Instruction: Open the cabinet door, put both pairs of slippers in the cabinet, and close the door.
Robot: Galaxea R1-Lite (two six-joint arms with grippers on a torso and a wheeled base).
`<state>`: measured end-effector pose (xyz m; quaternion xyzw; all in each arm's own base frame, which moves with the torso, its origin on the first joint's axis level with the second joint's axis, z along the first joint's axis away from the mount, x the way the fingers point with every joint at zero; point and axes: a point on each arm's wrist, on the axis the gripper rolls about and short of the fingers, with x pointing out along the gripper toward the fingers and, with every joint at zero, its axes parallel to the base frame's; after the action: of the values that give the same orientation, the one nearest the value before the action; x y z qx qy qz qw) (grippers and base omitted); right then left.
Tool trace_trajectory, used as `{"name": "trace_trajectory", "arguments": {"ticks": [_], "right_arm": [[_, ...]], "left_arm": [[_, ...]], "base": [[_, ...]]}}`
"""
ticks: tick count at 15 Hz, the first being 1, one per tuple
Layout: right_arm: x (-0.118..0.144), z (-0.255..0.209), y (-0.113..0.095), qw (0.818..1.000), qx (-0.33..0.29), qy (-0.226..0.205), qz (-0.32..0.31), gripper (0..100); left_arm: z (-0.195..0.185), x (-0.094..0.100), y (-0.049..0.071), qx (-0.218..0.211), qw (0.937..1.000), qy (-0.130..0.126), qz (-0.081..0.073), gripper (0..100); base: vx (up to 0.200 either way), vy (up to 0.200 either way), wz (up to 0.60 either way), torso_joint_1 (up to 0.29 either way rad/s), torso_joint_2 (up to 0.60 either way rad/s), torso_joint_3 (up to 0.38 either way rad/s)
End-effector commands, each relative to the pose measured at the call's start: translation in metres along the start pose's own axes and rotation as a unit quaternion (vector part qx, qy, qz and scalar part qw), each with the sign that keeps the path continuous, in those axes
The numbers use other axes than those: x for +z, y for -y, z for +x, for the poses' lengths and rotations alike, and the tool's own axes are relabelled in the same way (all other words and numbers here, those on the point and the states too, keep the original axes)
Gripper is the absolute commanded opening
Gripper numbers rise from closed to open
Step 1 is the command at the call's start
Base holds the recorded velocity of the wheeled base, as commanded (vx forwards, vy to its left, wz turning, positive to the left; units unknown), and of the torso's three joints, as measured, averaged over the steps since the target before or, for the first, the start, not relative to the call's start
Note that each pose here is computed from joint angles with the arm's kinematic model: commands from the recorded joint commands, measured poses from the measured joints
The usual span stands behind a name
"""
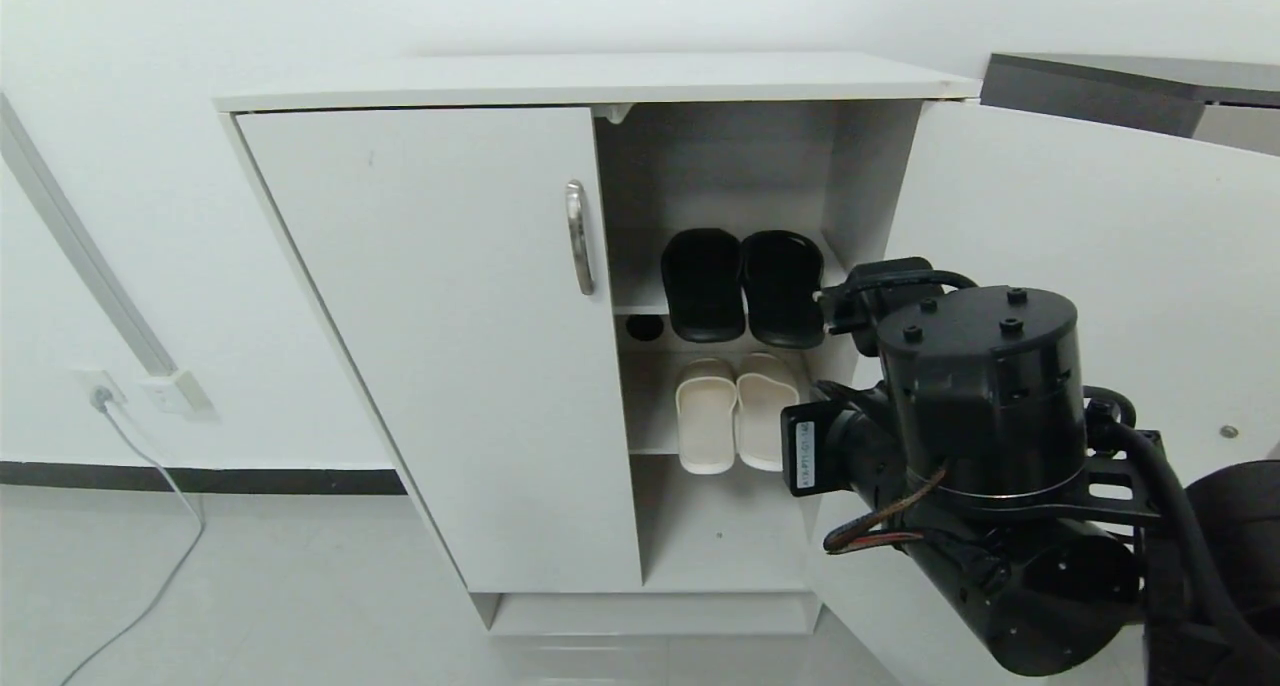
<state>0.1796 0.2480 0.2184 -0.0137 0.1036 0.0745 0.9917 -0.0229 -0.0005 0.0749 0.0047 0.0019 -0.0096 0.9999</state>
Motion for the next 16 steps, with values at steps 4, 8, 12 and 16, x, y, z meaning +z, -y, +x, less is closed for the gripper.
{"name": "trace_trajectory", "arguments": {"ticks": [4, 8, 12, 16], "right_arm": [[-0.0033, 0.0006, 0.0012, 1.0, -0.002, -0.003, -0.004, 0], [-0.0059, 0.0007, 0.0017, 1.0, -0.002, -0.003, -0.007, 0], [-0.0072, 0.0013, 0.0013, 1.0, -0.002, -0.005, -0.008, 0], [-0.0105, 0.0025, 0.0014, 1.0, -0.004, -0.009, -0.013, 0]], "left_arm": [[0.0001, -0.0001, 0.0, 0.0, 1.0, -0.001, 0.0, 0], [0.0001, -0.0001, 0.0, 0.0, 1.0, -0.001, 0.0, 0], [0.0001, -0.0001, 0.0, 0.0, 1.0, -0.001, 0.0, 0], [0.0001, -0.0001, 0.0, 0.0, 1.0, -0.001, 0.0, 0]], "base": [[-0.2, 0.0, 0.0, 0.005, 0.0, 0.005], [-0.15, 0.0, 0.0, 0.002, 0.0, 0.001], [0.0, 0.0, 0.0, 0.0, 0.0, 0.0], [0.0, 0.0, 0.0, 0.0, 0.0, 0.0]]}}
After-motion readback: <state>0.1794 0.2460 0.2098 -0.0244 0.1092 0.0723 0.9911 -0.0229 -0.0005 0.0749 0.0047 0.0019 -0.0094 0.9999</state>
